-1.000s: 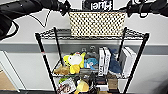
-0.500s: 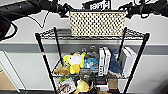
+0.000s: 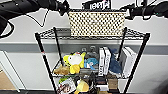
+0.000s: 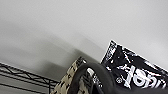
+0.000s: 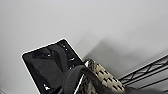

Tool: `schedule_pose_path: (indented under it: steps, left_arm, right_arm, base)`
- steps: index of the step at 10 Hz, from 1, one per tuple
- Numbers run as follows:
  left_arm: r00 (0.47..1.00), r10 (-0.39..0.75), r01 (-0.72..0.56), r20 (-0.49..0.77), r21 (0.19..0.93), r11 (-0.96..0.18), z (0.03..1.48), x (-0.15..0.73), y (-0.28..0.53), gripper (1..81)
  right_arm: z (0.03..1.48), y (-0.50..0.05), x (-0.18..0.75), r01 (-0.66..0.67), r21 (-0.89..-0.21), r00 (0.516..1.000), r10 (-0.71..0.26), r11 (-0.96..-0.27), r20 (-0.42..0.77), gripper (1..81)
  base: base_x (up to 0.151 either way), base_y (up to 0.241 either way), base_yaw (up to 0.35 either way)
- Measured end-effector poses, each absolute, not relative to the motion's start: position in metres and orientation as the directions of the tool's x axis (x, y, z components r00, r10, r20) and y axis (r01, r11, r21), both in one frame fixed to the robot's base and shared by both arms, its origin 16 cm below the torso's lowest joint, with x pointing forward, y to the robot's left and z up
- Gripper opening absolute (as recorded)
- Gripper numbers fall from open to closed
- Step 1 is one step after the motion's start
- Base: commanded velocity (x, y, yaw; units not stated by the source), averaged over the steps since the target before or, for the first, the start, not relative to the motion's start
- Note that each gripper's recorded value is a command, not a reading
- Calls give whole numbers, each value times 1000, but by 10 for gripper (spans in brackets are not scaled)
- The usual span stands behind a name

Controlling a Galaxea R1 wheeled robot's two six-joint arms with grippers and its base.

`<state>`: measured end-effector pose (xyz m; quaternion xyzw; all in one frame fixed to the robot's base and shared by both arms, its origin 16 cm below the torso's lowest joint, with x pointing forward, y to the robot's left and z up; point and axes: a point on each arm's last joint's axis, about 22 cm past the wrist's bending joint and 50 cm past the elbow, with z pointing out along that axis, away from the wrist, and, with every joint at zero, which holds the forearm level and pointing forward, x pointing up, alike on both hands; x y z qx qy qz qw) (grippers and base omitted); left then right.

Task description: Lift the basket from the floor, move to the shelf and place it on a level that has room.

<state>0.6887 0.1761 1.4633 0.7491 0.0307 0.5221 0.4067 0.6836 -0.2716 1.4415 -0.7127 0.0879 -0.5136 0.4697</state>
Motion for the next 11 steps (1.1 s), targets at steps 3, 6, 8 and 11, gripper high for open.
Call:
schedule_pose_path:
  steps: [3, 6, 8, 11]
  left_arm:
    - [447, 463, -376, 765, 630, -679, 1471, 671, 205, 10]
    - [424, 464, -363, 777, 616, -699, 1473, 669, 227, 811]
    - [431, 446, -379, 784, 606, -699, 1472, 666, 215, 811]
    - [433, 433, -389, 791, 597, -701, 1469, 660, 216, 811]
  right_arm:
    - [1462, -321, 652, 365, -745, 422, -613, -559, 667, 811]
    - [1482, -342, 634, 384, -736, 386, -627, -558, 677, 811]
    - [1475, -327, 629, 395, -730, 412, -602, -558, 684, 811]
    - [1472, -351, 619, 384, -734, 398, -618, -559, 679, 811]
  base:
    - [0, 0, 0]
    - [0, 0, 0]
    - [0, 0, 0]
    - [0, 0, 0]
